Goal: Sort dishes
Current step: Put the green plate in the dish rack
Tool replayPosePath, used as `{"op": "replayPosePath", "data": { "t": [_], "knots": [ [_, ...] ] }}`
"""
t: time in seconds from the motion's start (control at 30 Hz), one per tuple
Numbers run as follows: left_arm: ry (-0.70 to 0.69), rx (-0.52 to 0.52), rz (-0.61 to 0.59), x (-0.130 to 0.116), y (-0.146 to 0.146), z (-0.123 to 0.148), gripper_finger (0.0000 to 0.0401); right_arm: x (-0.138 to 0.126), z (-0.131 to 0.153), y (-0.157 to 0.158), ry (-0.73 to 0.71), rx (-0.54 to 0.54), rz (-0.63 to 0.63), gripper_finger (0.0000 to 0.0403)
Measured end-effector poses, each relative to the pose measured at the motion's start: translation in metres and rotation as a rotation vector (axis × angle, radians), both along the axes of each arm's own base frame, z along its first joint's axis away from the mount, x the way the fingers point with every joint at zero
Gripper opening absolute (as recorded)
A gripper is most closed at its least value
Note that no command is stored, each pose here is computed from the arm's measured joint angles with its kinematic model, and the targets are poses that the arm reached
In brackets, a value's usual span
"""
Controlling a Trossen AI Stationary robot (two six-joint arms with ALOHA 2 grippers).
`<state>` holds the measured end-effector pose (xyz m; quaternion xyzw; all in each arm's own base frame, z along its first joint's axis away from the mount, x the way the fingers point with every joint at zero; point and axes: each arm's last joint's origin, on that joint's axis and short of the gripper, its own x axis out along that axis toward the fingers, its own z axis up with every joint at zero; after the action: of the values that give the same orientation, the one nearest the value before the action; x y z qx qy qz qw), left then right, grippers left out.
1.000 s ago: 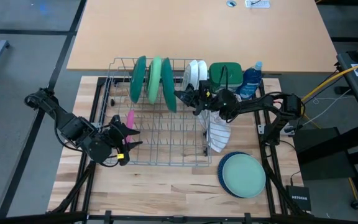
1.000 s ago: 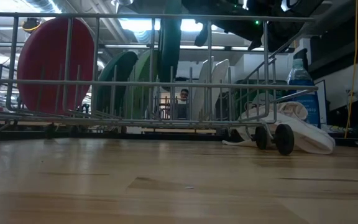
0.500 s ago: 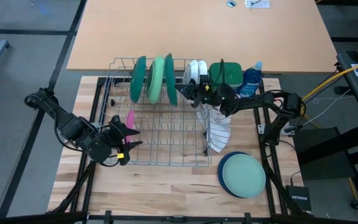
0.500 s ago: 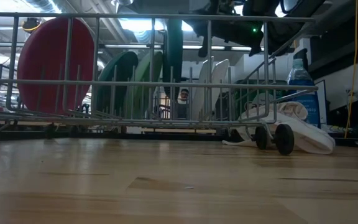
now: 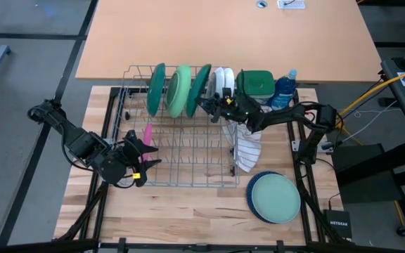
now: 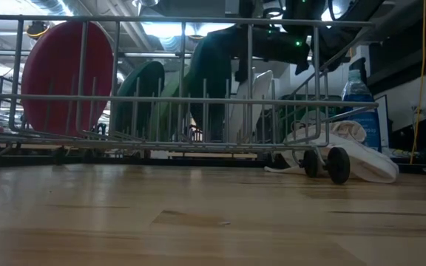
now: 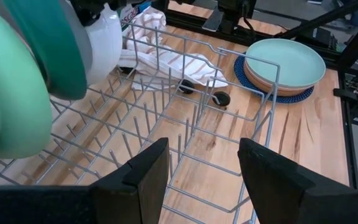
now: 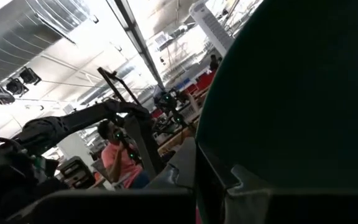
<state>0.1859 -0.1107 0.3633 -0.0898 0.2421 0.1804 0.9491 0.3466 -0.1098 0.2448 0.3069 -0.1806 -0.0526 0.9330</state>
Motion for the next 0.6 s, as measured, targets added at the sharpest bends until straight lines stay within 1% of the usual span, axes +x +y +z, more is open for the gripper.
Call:
{"op": "replayPosePath", "data": {
  "t": [0.13, 0.27, 0.5, 0.6],
  "knots": [
    [0.001, 0.002, -0.001, 0.000, 0.000, 0.000, 0.0184, -0.001, 0.003, 0.001, -0.038, -0.022, 0.027, 0.0005],
    [0.002, 0.005, -0.003, 0.000, 0.000, 0.000, 0.0184, -0.004, 0.009, 0.003, -0.096, -0.070, 0.092, 0.0005],
    [0.002, 0.005, -0.004, 0.000, 0.000, 0.000, 0.0184, -0.003, 0.008, 0.009, -0.062, -0.173, 0.255, 0.0005],
    [0.002, 0.006, -0.003, 0.000, 0.000, 0.000, 0.0184, -0.003, 0.008, 0.010, -0.055, -0.199, 0.299, 0.0005]
  ]
}}
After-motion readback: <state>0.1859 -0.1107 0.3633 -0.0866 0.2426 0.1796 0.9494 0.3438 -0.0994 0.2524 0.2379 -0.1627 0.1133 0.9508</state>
